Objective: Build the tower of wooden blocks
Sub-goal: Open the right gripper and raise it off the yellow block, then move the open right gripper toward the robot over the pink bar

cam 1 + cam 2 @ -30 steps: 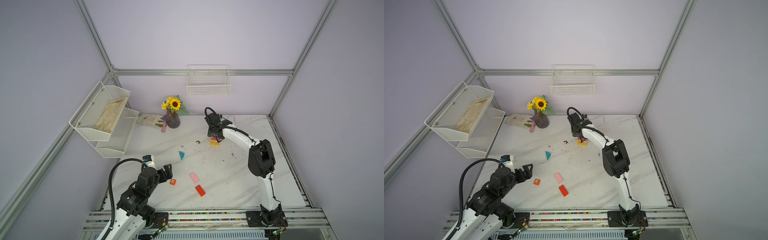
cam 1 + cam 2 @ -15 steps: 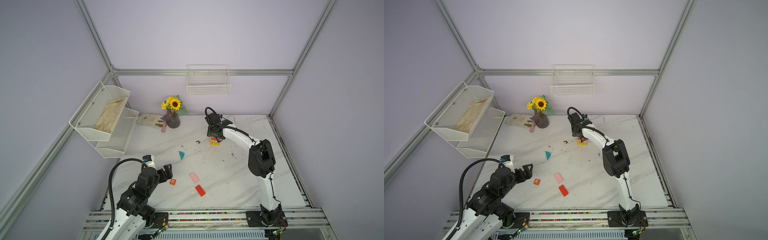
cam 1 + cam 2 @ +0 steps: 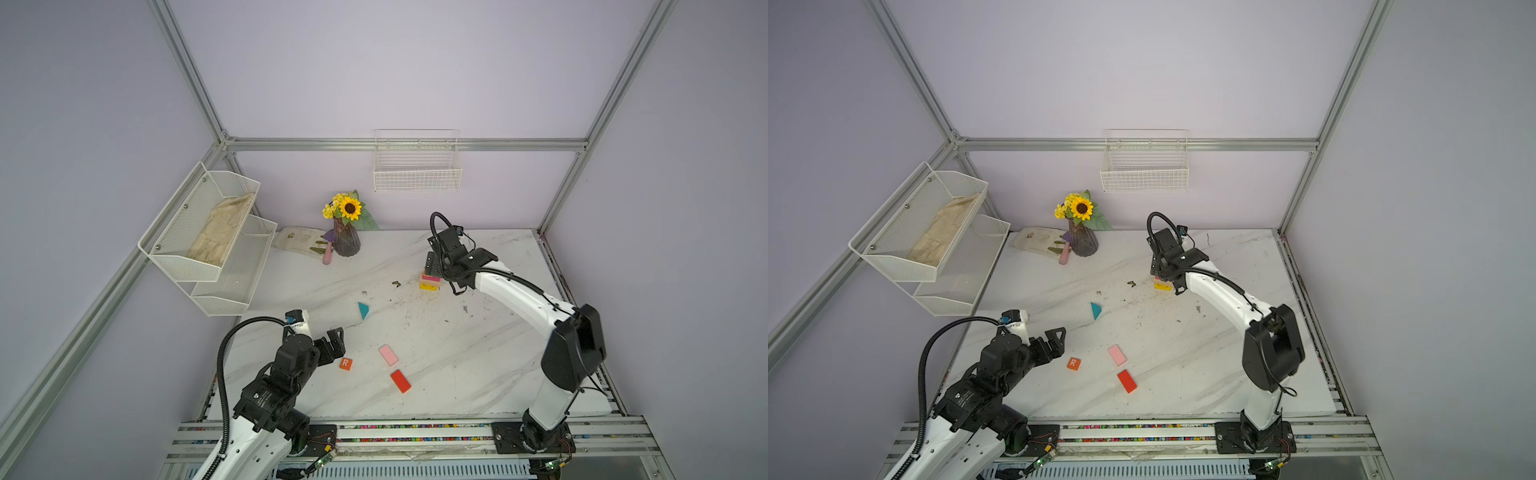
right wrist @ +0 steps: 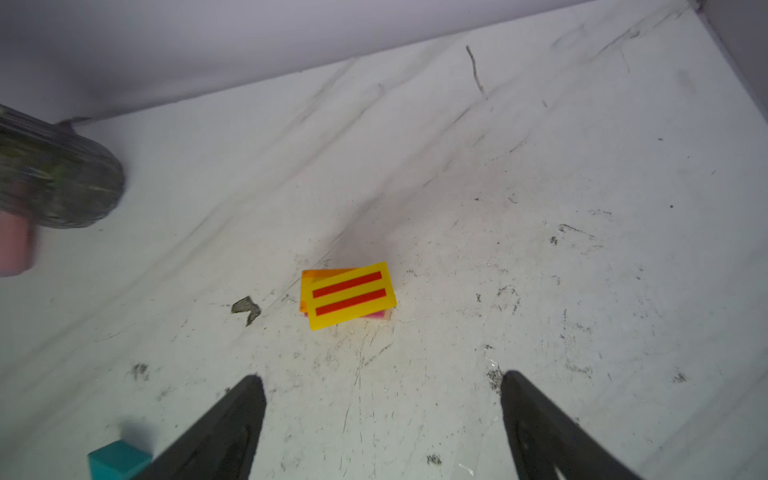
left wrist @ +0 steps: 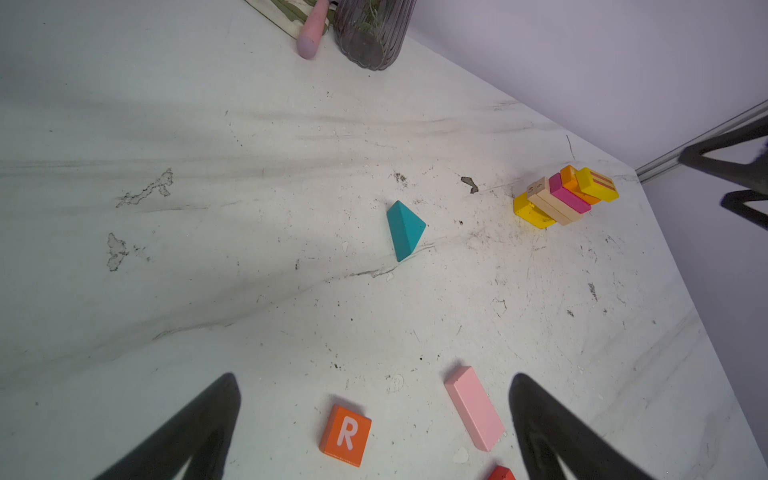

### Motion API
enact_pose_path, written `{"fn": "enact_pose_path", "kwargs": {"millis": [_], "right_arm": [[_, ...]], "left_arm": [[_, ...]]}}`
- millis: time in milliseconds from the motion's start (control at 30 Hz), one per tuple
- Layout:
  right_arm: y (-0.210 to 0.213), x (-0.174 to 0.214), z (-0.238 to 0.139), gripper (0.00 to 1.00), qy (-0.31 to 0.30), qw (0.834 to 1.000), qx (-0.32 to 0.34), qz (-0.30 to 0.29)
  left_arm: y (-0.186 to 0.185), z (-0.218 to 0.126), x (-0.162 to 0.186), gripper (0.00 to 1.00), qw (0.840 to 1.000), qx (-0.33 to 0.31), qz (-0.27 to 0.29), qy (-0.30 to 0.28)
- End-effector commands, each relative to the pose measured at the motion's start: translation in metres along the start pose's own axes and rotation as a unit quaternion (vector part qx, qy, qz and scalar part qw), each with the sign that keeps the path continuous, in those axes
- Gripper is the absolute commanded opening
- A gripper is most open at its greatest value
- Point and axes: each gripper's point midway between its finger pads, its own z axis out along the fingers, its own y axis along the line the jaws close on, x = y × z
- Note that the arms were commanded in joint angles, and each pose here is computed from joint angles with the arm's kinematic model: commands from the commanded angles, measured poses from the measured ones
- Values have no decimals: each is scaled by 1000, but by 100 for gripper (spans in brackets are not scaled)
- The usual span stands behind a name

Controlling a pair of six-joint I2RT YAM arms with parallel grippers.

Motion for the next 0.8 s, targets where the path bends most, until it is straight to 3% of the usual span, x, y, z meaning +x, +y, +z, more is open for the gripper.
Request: {"fn": "enact_pose_path", "kwargs": {"millis": [0,200,433,533,767], "right_arm": [[21,10,-48,92,-57,996,-54,-37],[42,89,-87,90,-39,983,-144,-103],[82,197,-96,83,38,950,-241,-197],[89,229,-88,80,59,941,-237,-234],[81,265,-55,77,99,942,-191,-257]], "left_arm": [[1,6,4,100,1000,0,10,-2],[1,6,5,100,1000,1,9,1],[7,5,3,100,1000,-16,4,-3],[8,4,3,100,1000,-19,3,-5],[10,4,3,100,1000,-23,2,-6]]}}
